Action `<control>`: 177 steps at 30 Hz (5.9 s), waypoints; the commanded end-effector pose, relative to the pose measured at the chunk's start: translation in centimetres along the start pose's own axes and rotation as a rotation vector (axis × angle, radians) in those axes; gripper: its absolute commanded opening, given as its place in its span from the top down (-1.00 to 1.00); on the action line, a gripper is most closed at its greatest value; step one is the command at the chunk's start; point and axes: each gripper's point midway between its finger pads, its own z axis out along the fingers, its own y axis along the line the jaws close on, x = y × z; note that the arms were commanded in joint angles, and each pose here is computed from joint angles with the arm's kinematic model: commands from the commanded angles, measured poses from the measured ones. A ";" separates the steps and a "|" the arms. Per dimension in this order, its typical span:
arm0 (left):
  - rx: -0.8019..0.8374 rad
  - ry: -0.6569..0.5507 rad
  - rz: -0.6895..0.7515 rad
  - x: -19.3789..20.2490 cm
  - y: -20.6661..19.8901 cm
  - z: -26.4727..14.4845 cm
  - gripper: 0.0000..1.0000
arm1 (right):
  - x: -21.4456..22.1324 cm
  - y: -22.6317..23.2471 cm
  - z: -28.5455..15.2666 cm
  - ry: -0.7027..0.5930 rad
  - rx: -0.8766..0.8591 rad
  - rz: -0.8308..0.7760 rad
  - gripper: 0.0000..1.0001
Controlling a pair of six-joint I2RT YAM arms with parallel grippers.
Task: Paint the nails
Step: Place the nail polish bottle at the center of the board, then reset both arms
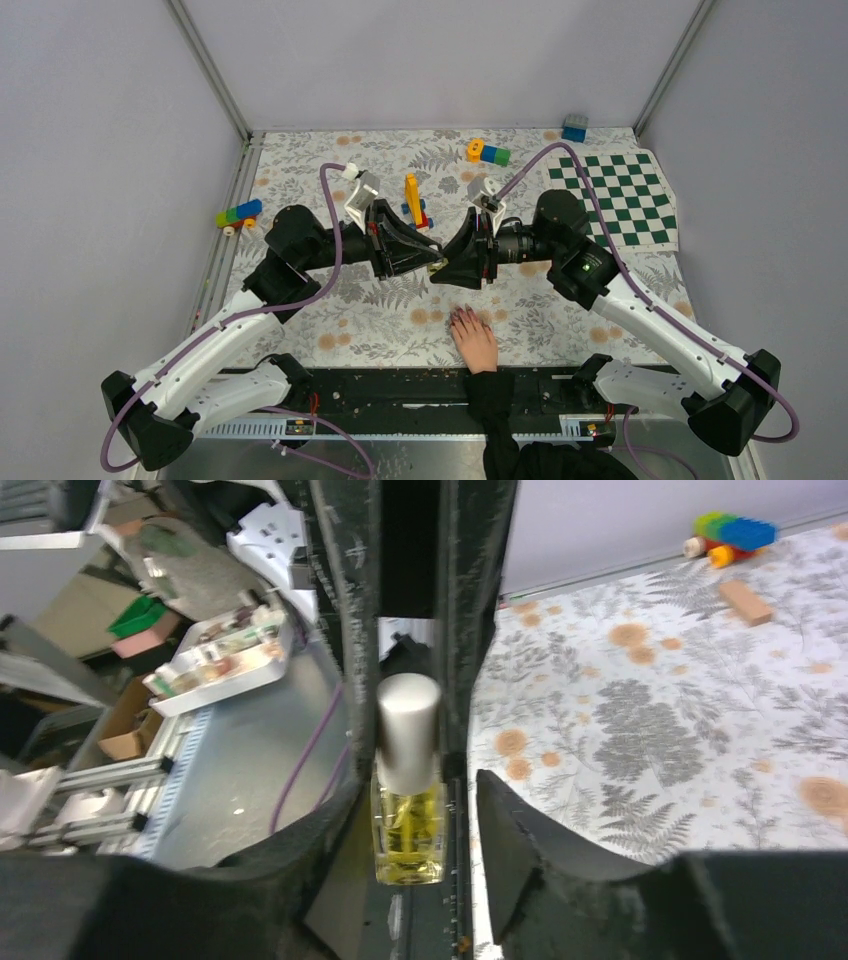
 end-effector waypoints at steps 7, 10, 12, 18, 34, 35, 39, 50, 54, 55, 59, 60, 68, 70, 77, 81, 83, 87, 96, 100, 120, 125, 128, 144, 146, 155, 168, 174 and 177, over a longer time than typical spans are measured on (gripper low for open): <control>-0.115 -0.061 0.079 -2.5 0.9 -0.6 1.00 | -0.7 -3.2 -1.9 -0.076 0.253 -0.133 -0.36; -0.194 -0.068 0.085 -2.6 2.4 -1.0 1.00 | -0.6 -3.8 -2.2 -0.077 0.293 -0.133 -0.38; -0.272 -0.081 0.088 -2.6 3.9 -1.5 1.00 | -0.5 -4.1 -2.5 -0.083 0.317 -0.136 -0.39; -0.615 -0.153 0.088 -2.2 9.9 -4.7 1.00 | -0.5 -5.2 -3.5 -0.108 0.398 -0.138 -0.41; -1.051 -0.215 0.245 6.1 19.7 -12.5 1.00 | 3.5 -14.4 -11.9 -0.254 0.960 0.033 -0.54; -1.034 -0.219 0.252 6.7 19.9 -12.3 1.00 | 3.7 -14.8 -12.4 -0.262 0.983 0.053 -0.54; -0.996 -0.250 0.264 8.6 20.4 -12.3 1.00 | 4.2 -15.7 -14.2 -0.303 1.038 0.076 -0.55; -1.050 -0.141 0.251 13.4 23.3 -12.8 1.00 | 5.7 -16.7 -16.2 -0.310 1.107 0.077 -0.56; -1.069 -0.132 0.225 15.1 23.6 -13.6 1.00 | 5.9 -17.1 -16.4 -0.300 1.110 0.084 -0.54; -1.073 -0.133 0.222 15.2 23.7 -13.7 1.00 | 5.8 -17.1 -16.5 -0.304 1.111 0.080 -0.54; -1.090 -0.116 0.220 15.9 24.5 -13.5 1.00 | 5.7 -17.1 -16.7 -0.315 1.111 0.074 -0.54; -1.090 -0.108 0.215 16.2 24.6 -13.4 1.00 | 5.7 -17.1 -16.7 -0.316 1.108 0.075 -0.54; -1.096 -0.077 0.209 17.6 25.2 -12.8 1.00 | 6.0 -16.9 -17.0 -0.319 1.107 0.074 -0.55; -1.097 -0.072 0.206 17.9 25.3 -12.8 1.00 | 6.0 -16.9 -16.8 -0.313 1.094 0.075 -0.55; -1.123 -0.067 0.207 18.6 25.5 -13.5 0.99 | 6.3 -17.2 -17.7 -0.345 1.138 0.082 -0.55; -1.131 -0.060 0.204 19.1 25.8 -13.5 1.00 | 6.3 -17.1 -17.7 -0.350 1.134 0.079 -0.56; -1.129 -0.056 0.202 19.4 25.9 -13.3 1.00 | 6.3 -17.1 -17.7 -0.349 1.130 0.077 -0.56; -1.129 -0.043 0.191 20.2 25.9 -13.3 1.00 | 6.3 -17.1 -17.9 -0.353 1.137 0.078 -0.56; -1.126 -0.047 0.190 20.3 25.8 -13.2 0.71 | 6.4 -17.1 -18.4 -0.377 1.156 0.069 -0.63; -1.127 -0.053 0.193 20.1 25.7 -13.3 0.51 | 6.5 -17.1 -18.4 -0.376 1.158 0.074 -0.63; -1.121 -0.103 0.197 18.0 24.3 -13.6 -0.97 | 6.7 -17.2 -18.1 -0.357 1.140 0.075 -0.68; -1.115 -0.116 0.188 16.7 23.3 -13.6 -0.98 | 6.8 -17.4 -18.0 -0.339 1.139 0.082 -0.71; -1.117 -0.124 0.183 15.2 22.7 -13.5 -0.97 | 6.9 -17.6 -18.0 -0.332 1.140 0.094 -0.79; -1.214 -0.228 -0.127 1.3 19.2 -16.9 -0.98 | 7.1 -17.8 -21.7 -0.230 1.298 0.131 -0.89; -1.231 -0.217 -0.120 -0.3 18.8 -17.9 -0.97 | 7.2 -17.6 -22.6 -0.223 1.333 0.143 -0.99; -1.560 -0.164 0.116 -5.3 16.9 -25.9 -0.97 | 4.5 -15.3 -26.8 -0.276 1.493 0.052 -0.99; -1.653 -0.183 0.289 -4.1 14.5 -29.4 -0.97 | 2.9 -12.5 -31.5 -0.517 1.673 -0.171 -0.99; -1.633 -0.183 0.288 -3.7 14.5 -29.2 -0.97 | 3.7 -12.0 -31.9 -0.586 1.674 -0.225 -0.99; -1.614 -0.180 0.281 -3.5 14.6 -28.8 -0.97 | 3.7 -12.0 -31.9 -0.585 1.675 -0.224 -0.99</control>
